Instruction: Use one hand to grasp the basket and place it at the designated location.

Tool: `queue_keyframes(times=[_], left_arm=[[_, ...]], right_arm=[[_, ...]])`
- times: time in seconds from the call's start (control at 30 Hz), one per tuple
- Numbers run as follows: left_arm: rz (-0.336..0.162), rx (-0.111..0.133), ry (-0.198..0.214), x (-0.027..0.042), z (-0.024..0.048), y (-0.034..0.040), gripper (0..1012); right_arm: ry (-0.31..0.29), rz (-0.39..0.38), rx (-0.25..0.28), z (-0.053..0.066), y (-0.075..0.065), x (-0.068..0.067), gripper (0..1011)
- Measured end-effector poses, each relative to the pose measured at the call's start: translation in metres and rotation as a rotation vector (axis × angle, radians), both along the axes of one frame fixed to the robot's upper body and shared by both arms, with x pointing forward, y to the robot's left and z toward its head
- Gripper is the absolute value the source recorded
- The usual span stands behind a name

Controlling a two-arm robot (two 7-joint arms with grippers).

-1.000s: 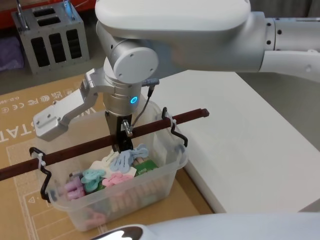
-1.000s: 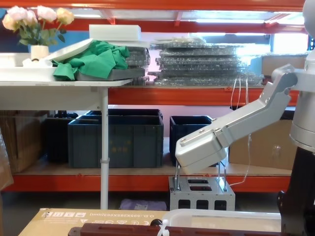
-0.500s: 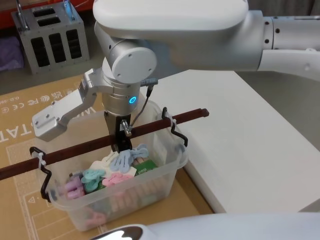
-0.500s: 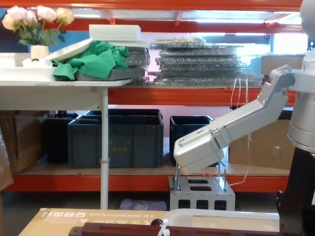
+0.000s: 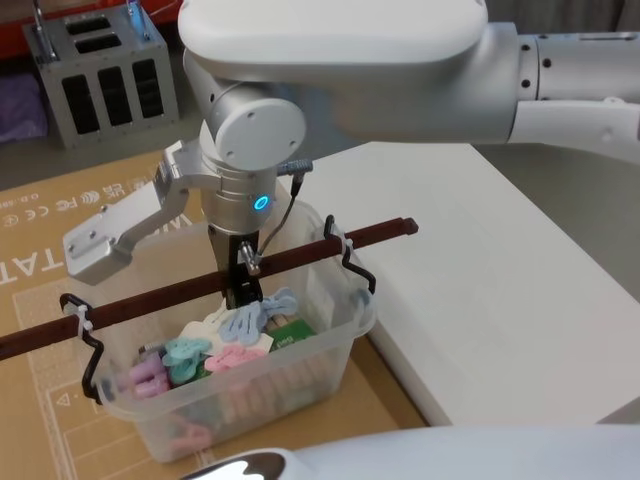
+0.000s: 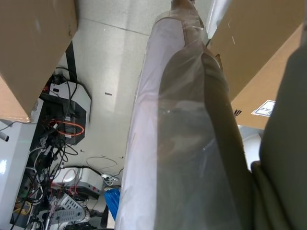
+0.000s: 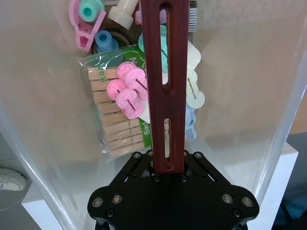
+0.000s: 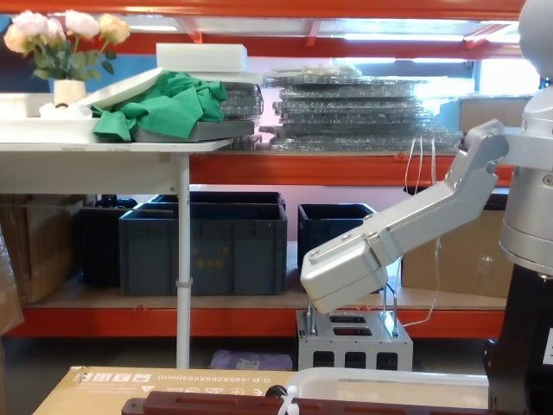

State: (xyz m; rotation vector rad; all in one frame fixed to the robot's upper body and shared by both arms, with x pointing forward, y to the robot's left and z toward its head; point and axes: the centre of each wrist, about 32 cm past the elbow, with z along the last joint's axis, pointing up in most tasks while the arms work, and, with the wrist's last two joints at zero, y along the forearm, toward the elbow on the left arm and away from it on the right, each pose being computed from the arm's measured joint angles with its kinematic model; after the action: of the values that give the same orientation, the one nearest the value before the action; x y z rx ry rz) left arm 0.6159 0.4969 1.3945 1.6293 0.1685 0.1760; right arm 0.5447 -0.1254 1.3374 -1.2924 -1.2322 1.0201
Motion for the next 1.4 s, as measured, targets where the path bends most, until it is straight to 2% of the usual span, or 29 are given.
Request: queue_keyframes(times=[0.07, 0.17, 0.27, 0.37, 0.5, 0.53, 0.57, 0.77, 0.8, 1.0, 1.4], left_arm=[[0.000, 0.000, 0.000, 0.0000, 0.0000, 0.0001, 0], [0.000, 0.000, 0.000, 0.0000, 0.0000, 0.0001, 0], [0.000, 0.000, 0.000, 0.0000, 0.0000, 0.0001, 0], [0.000, 0.000, 0.000, 0.0000, 0.0000, 0.0000, 0], [0.000, 0.000, 0.000, 0.0000, 0.0000, 0.0000, 0], [0.000, 0.000, 0.000, 0.0000, 0.0000, 0.0001, 0], [0.000, 0.000, 0.000, 0.0000, 0.0000, 0.0001, 0], [0.000, 0.000, 0.000, 0.0000, 0.0000, 0.0001, 0], [0.000, 0.000, 0.000, 0.0000, 0.0000, 0.0001, 0], [0.000, 0.000, 0.000, 0.0000, 0.0000, 0.0001, 0], [0.000, 0.000, 0.000, 0.0000, 0.0000, 0.0001, 0]], right_arm=[[-0.001, -0.002, 0.001, 0.000, -0.001, -0.001, 139], [-0.002, -0.003, 0.003, 0.000, -0.002, -0.001, 258], [-0.002, -0.002, 0.012, 0.001, -0.004, -0.001, 326], [0.002, 0.001, 0.023, 0.002, -0.006, -0.001, 456], [0.002, 0.002, 0.025, 0.003, -0.007, -0.001, 530], [0.002, 0.003, 0.026, 0.003, -0.007, -0.001, 616], [0.001, 0.004, 0.028, 0.003, -0.008, -0.001, 616], [-0.002, 0.007, 0.041, 0.004, -0.009, -0.001, 831], [-0.003, 0.007, 0.042, 0.004, -0.010, -0.001, 831], [-0.009, 0.005, 0.054, 0.006, -0.011, -0.001, 1000], [-0.020, -0.003, 0.070, 0.010, -0.014, 0.001, 1001]])
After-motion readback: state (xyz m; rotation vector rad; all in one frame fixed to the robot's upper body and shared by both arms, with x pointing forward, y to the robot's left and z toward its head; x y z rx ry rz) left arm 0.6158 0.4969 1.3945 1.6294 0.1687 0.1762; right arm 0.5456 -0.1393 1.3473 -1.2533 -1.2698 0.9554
